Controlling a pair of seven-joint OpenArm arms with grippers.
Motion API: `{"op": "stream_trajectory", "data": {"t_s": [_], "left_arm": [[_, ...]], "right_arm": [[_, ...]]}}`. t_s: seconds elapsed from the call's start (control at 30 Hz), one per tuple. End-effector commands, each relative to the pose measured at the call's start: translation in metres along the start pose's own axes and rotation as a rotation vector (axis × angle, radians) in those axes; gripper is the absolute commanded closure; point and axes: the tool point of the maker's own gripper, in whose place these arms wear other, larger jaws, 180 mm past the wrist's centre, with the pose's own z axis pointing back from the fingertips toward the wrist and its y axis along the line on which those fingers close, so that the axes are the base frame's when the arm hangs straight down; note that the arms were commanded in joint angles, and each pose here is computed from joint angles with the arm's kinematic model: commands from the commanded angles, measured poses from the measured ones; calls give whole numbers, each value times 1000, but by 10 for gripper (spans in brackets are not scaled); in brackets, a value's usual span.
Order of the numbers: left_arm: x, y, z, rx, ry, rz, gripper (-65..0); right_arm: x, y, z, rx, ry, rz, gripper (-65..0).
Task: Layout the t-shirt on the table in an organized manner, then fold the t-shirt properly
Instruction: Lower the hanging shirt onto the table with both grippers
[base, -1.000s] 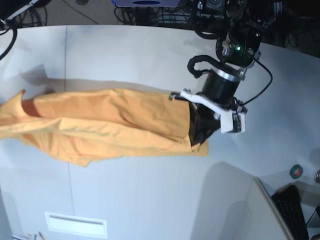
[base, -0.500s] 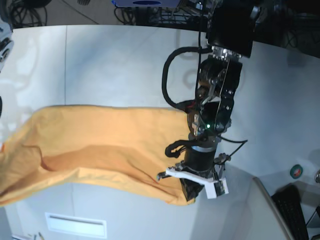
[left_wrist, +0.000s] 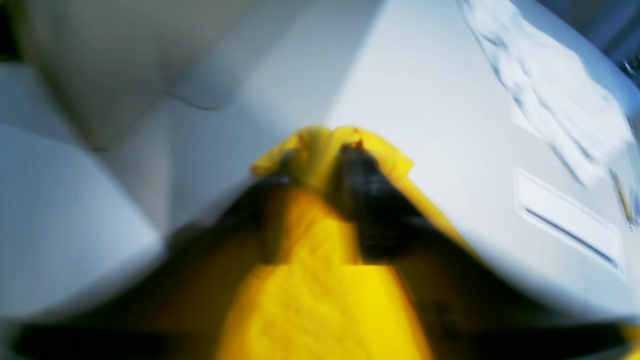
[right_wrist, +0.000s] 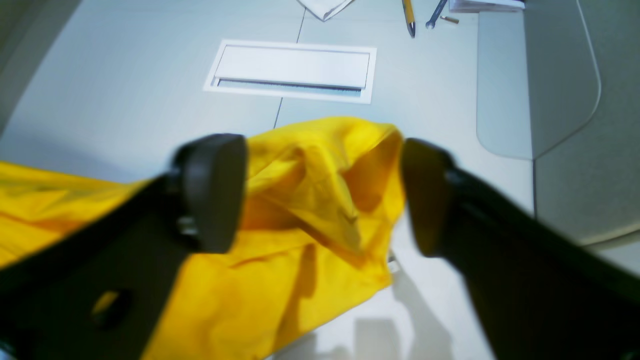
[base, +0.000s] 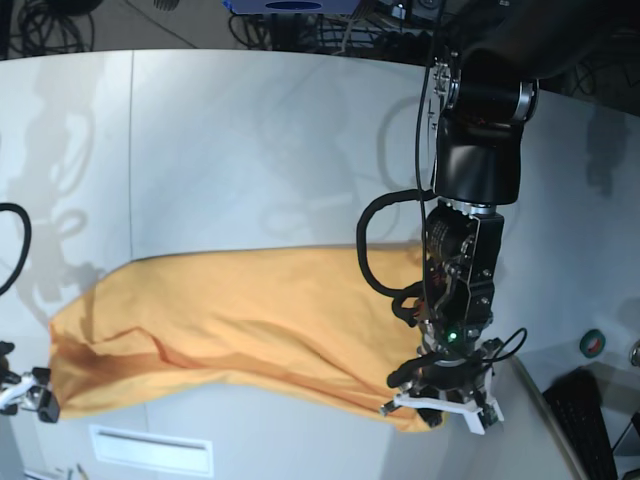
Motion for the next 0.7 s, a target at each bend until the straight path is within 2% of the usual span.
{"op": "stream_trajectory", "data": {"t_s": [0.0,0.03,0.1,0.27,0.33,0.37,0.4,0.43,0.47,0.5,0.6,0.63,0.67], "left_arm": [[21,-12,-2,-31,-56,6,-420],[15,-6,0,-21,-45,6,-525],[8,2,1,-8,-33,6,-650],[-11,22,11,16,-6,-12,-650],[-30,27,20,19,25,-18,-650],[-41,26,24,13,46,-29,-650],[-54,22,27,-1,72,-51,-650],[-67,16,29,-16,99,-74,-597],[-82,12,31,-29,132,-103,-492],[-96,9,32,-36,163,-127,-397],[-126,11,23,-26,252,-201,-44],[-133,16,20,-12,275,-214,0],[-139,23,17,8,298,-222,0]], "right_arm": [[26,-11,6,-15,-68,6,-534],[20,-12,7,-17,-57,6,-536],[8,-18,12,-28,-33,9,-536],[-33,-21,19,-34,38,1,-525],[-51,-19,22,-32,69,-2,-440],[-56,-18,23,-30,79,-3,-357],[-65,-14,21,-23,93,-13,-236],[-70,-7,19,-13,98,-20,-119],[-75,-3,18,-5,107,-26,0],[-80,0,17,-1,113,-30,0],[-86,17,11,27,120,-47,0],[-89,25,8,39,120,-53,0],[-92,33,5,51,124,-64,0]]}}
